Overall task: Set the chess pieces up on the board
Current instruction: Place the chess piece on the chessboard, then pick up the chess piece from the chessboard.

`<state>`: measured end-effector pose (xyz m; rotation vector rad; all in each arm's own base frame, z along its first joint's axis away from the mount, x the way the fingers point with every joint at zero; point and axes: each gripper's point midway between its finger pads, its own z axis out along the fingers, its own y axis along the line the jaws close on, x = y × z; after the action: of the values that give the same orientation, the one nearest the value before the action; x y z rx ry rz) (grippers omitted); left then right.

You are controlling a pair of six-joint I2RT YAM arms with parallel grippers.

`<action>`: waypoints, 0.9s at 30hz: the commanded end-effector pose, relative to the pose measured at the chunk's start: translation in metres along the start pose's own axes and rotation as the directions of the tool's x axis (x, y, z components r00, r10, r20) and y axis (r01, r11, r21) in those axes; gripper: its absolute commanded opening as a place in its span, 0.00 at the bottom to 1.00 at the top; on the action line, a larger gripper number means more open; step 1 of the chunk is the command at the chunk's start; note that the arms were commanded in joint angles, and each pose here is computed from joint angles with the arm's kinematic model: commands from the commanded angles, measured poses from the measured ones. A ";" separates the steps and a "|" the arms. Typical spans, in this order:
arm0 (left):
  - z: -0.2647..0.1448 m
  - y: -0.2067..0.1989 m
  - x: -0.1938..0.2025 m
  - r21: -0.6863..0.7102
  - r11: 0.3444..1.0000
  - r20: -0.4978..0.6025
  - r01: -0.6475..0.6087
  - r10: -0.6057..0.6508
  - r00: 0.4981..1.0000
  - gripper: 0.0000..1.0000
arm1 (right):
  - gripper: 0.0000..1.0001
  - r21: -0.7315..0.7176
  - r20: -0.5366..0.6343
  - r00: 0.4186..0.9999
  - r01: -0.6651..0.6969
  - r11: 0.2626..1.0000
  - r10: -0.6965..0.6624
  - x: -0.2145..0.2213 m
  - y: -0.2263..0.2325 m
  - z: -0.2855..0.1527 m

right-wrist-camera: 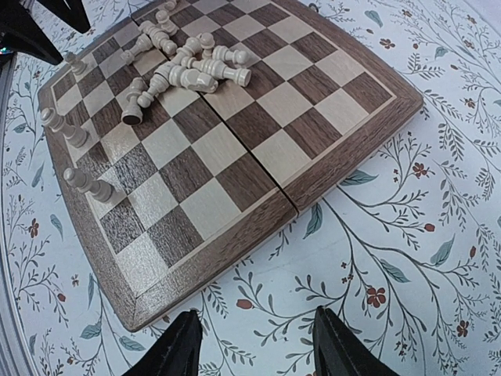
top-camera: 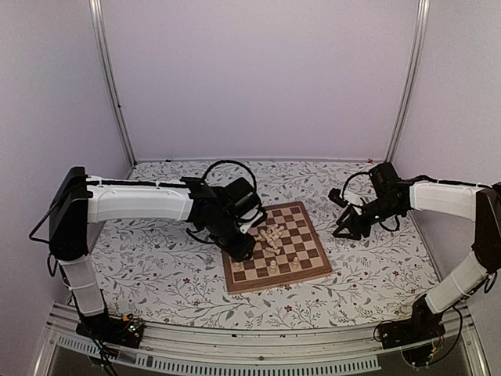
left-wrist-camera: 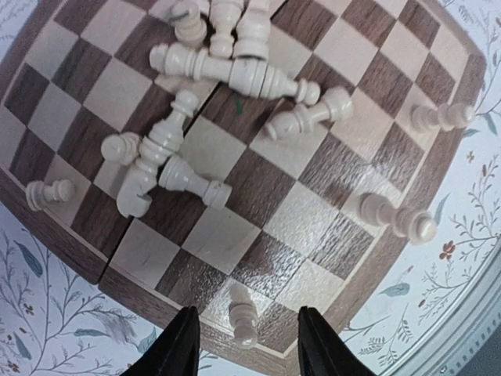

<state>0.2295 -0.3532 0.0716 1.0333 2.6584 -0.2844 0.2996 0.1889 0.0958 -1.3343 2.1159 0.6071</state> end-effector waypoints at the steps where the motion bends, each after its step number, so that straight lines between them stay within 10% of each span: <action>1: -0.032 -0.004 -0.042 -0.021 0.998 0.136 -0.055 0.057 0.989 0.44 | 0.52 -0.003 -0.014 1.000 0.003 1.000 -0.003 0.004 0.001 0.004; 7: -0.031 0.027 -0.068 -0.071 0.997 0.172 -0.011 0.023 0.985 0.31 | 0.52 0.003 -0.024 1.000 0.001 1.000 -0.001 0.006 -0.001 0.005; 27: 0.023 0.062 -0.072 -0.051 0.998 0.066 0.038 -0.034 0.997 0.33 | 0.52 0.013 -0.054 0.999 0.000 1.000 0.001 0.014 -0.004 0.009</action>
<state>0.3175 -0.3575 0.0695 0.9449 2.6152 -0.2270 0.3024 0.1837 0.0862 -1.3414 2.1493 0.5645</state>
